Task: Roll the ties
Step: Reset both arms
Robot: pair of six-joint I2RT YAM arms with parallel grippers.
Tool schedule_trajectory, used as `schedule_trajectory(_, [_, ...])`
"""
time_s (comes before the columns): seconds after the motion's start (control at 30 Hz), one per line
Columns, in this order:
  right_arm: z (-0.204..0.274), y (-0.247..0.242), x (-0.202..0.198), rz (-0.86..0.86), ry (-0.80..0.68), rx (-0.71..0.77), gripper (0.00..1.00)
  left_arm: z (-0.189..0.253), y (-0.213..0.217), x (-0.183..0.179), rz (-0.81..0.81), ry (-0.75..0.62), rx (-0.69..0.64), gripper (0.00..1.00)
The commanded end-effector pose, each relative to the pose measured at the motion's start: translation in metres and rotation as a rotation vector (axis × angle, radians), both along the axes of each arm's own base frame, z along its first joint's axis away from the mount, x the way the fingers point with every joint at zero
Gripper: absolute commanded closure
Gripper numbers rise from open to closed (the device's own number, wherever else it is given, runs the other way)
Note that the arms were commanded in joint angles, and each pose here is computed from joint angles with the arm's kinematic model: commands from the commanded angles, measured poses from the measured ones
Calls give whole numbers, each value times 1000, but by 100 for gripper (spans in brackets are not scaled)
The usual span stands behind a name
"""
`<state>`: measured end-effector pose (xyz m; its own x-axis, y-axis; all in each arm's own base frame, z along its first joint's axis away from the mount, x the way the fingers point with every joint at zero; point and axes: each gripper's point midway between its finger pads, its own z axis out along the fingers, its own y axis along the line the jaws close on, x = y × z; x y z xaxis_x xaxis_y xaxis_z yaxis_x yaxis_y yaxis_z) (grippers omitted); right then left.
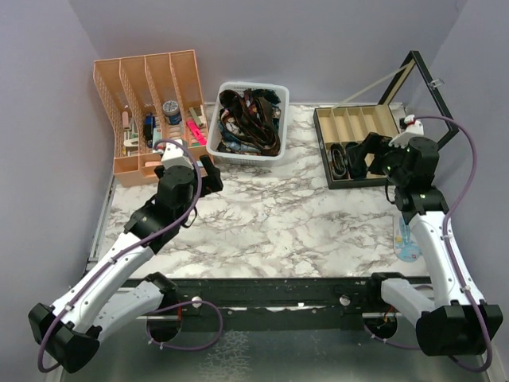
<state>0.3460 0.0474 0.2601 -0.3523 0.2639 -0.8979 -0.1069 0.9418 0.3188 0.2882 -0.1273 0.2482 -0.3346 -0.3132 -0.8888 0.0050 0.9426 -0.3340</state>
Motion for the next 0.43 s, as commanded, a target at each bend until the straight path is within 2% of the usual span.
schedule_trajectory(0.0, [32,5,-10,10,-66,38,0,19,32,-6,110,-29,63,1])
schedule_trajectory(0.17, [46,7,-12,22,-115,38,0,36,41,-8,141,-61,82,1])
schedule_trajectory(0.4, [28,23,-16,139,-93,27,0,38,43,-12,145,-42,77,1])
